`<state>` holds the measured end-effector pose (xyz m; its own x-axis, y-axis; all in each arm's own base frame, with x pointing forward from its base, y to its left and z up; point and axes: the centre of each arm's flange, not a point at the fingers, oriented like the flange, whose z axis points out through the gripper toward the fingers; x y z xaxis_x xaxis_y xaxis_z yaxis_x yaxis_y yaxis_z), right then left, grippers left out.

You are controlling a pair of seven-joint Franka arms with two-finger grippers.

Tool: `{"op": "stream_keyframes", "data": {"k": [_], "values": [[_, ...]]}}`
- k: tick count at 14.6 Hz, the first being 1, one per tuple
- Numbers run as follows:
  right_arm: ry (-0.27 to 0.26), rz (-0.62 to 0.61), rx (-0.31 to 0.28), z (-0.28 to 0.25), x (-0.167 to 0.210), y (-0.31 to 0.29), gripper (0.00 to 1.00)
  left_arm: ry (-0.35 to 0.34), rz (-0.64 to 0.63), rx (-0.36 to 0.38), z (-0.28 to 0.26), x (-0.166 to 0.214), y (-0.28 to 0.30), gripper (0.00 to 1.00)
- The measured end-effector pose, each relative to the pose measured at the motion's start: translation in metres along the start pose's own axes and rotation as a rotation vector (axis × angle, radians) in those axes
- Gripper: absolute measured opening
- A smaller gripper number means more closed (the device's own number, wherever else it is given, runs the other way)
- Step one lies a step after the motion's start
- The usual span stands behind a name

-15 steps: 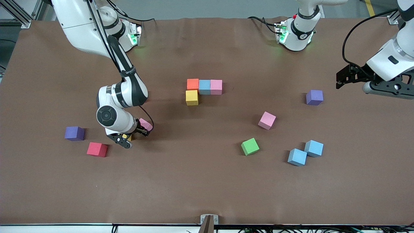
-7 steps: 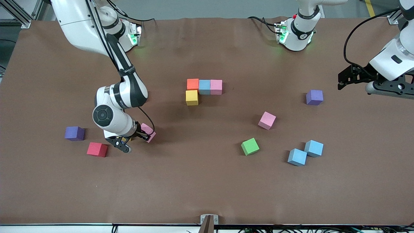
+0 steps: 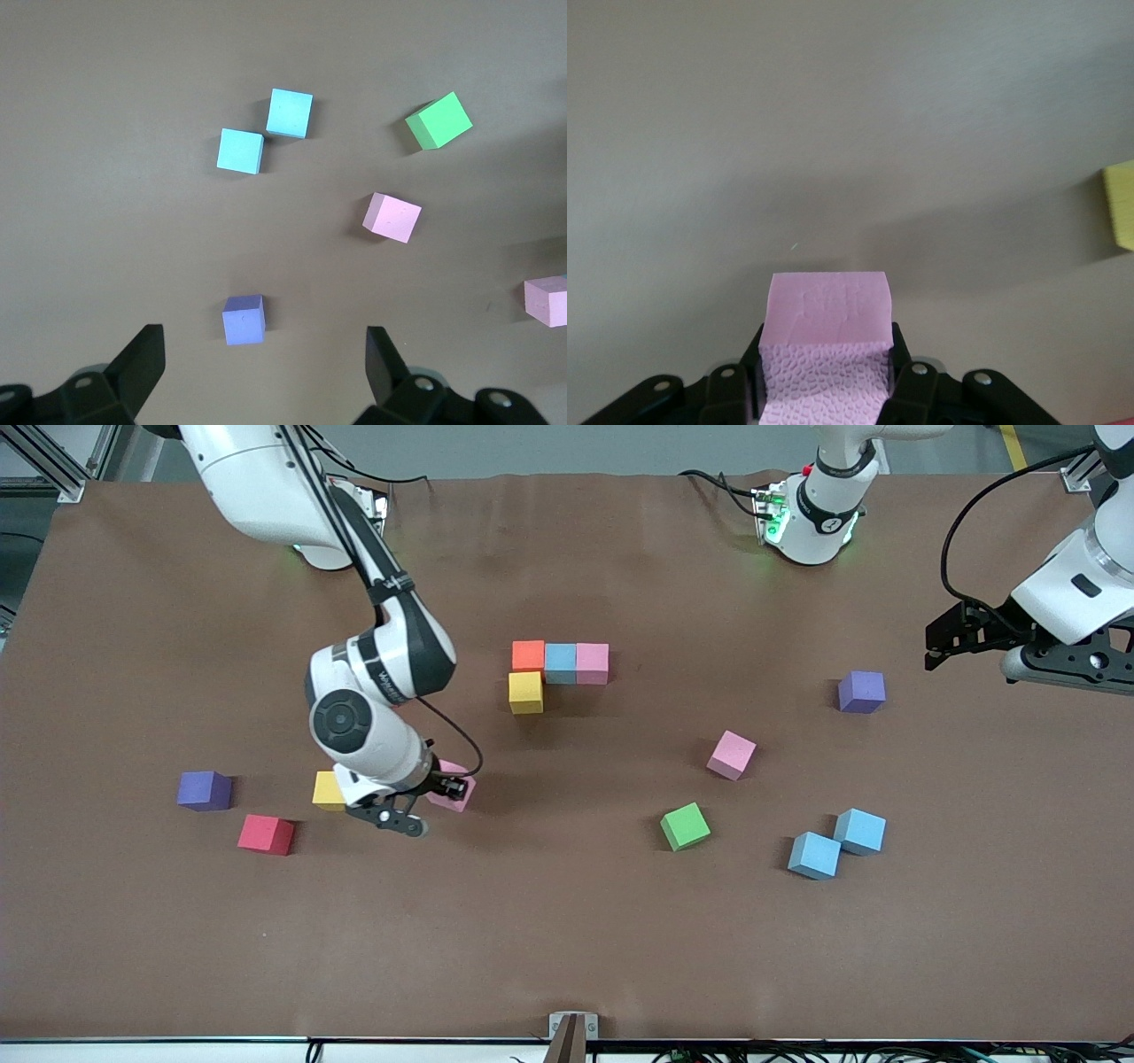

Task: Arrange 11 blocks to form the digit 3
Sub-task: 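Grasp the pink block with the right gripper and lift it, then carry the pink block to below the yellow block with the right gripper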

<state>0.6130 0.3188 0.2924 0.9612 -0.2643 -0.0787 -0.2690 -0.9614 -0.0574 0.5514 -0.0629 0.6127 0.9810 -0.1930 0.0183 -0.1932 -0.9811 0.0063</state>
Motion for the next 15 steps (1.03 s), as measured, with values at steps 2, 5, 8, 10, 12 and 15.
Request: {"op": "stream_keyframes", "data": {"k": [2, 5, 8, 10, 12, 15], "values": [[-0.009, -0.080, -0.010, 0.008, -0.014, -0.026, 0.52, 0.001, 0.000, 0.000, -0.001, 0.000, 0.000, 1.00], [-0.030, -0.221, -0.034, 0.035, -0.039, -0.054, 0.52, 0.002, 0.000, 0.000, -0.001, 0.000, 0.000, 1.00], [-0.044, -0.249, -0.039, 0.047, -0.047, -0.062, 0.52, 0.010, -0.001, 0.001, -0.005, -0.002, 0.000, 1.00], [-0.068, -0.230, -0.020, 0.049, -0.053, -0.066, 0.52, 0.013, -0.001, 0.001, -0.008, -0.003, 0.000, 1.00], [-0.089, -0.219, -0.026, 0.054, -0.064, -0.071, 0.52, 0.014, -0.001, 0.001, -0.009, -0.004, 0.000, 1.00], [-0.116, -0.207, -0.053, 0.071, -0.083, -0.075, 0.52, 0.013, -0.001, 0.001, -0.009, -0.004, 0.000, 1.00]]}}
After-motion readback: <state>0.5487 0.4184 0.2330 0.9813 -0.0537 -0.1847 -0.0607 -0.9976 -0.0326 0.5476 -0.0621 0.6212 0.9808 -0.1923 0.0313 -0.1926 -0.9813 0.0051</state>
